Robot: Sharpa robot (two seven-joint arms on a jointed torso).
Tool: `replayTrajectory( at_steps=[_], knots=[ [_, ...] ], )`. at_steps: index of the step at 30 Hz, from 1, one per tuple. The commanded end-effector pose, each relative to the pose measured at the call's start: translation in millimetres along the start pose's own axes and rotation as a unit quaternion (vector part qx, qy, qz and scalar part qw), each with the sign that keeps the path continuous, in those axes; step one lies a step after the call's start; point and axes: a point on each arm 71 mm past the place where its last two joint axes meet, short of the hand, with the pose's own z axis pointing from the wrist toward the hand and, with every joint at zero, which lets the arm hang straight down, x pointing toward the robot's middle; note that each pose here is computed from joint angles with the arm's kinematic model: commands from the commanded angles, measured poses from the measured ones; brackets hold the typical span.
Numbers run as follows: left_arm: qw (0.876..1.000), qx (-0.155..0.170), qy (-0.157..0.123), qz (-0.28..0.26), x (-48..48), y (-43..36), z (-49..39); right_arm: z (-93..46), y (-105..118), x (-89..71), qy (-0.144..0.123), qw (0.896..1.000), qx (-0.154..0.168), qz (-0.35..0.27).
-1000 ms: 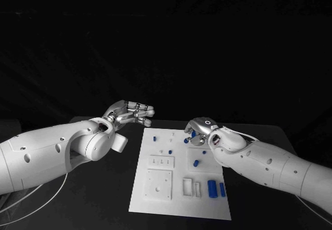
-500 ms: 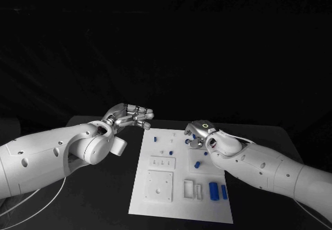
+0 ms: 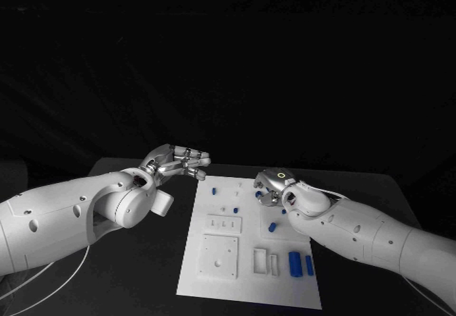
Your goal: Assemble the parts on the task board
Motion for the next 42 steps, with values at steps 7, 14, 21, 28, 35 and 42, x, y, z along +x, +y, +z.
replayTrajectory(
  at_steps=[7, 14, 21, 28, 35, 42],
  knots=[
    [1.000, 0.000, 0.007, 0.001, 2.0, -1.6, 1.8, 0.7, 1.9, 2.7, 0.007, 1.000, -0.007, -0.001],
    [1.000, -0.002, 0.007, 0.001, 1.6, -1.4, 2.0, 1.1, -3.4, 4.9, 0.008, 1.000, -0.002, -0.004],
    [1.000, -0.003, 0.007, 0.001, 1.4, -1.2, 2.0, 1.7, -2.4, 4.7, 0.004, 1.000, -0.005, -0.002],
    [1.000, -0.003, 0.008, 0.001, 1.6, -1.3, 2.1, 2.1, -1.1, 4.6, 0.003, 1.000, -0.007, 0.001],
    [1.000, -0.003, 0.010, 0.001, 2.1, -2.0, 2.5, 3.2, 0.4, 5.6, 0.008, 1.000, -0.007, 0.002],
    [1.000, -0.004, 0.011, 0.001, 2.2, -2.5, 2.9, 3.6, 1.0, 7.2, 0.014, 1.000, -0.006, 0.001]
  ],
)
